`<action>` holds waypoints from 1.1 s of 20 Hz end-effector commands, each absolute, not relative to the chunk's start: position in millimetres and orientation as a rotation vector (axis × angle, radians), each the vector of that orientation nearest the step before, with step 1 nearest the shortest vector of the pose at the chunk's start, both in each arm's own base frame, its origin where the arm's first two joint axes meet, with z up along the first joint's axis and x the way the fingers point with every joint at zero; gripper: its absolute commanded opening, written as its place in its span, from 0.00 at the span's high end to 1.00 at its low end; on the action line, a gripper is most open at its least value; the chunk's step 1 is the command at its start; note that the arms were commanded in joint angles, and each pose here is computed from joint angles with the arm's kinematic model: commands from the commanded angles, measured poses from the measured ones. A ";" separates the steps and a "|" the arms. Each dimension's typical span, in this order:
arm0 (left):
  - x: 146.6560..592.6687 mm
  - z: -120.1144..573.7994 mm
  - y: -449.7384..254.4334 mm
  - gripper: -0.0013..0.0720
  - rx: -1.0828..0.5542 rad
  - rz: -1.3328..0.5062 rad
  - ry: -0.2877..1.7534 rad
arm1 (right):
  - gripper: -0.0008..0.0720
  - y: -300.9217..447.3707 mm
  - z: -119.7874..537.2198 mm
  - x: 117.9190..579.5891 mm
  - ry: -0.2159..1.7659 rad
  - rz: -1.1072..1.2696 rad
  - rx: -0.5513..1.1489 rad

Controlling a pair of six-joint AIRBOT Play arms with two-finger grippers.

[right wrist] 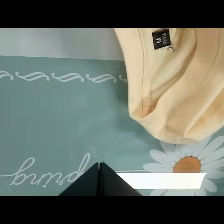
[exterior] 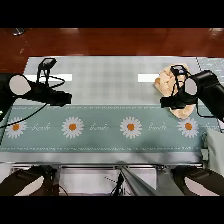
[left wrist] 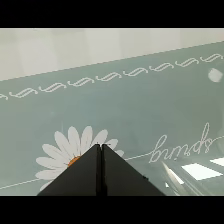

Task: Fold the shirts.

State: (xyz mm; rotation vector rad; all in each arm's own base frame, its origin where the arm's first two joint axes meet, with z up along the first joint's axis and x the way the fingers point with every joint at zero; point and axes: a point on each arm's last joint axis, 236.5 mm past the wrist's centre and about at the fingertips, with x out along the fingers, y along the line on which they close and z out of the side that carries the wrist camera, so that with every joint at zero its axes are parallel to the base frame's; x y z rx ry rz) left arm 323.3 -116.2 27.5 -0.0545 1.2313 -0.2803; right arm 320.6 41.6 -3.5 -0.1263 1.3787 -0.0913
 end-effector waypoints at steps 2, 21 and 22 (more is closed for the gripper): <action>323.4 27.1 -116.0 0.95 -0.054 -0.280 1.232 | 0.96 41.8 -3.8 320.4 1.380 -0.091 -0.126; 389.5 54.5 -122.3 0.70 -0.096 -0.263 0.938 | 0.13 -20.1 36.9 474.8 0.766 -0.229 -0.078; 403.7 61.2 -123.4 0.15 -0.106 -0.258 0.875 | 0.13 -45.0 24.6 481.9 0.783 -0.290 -0.005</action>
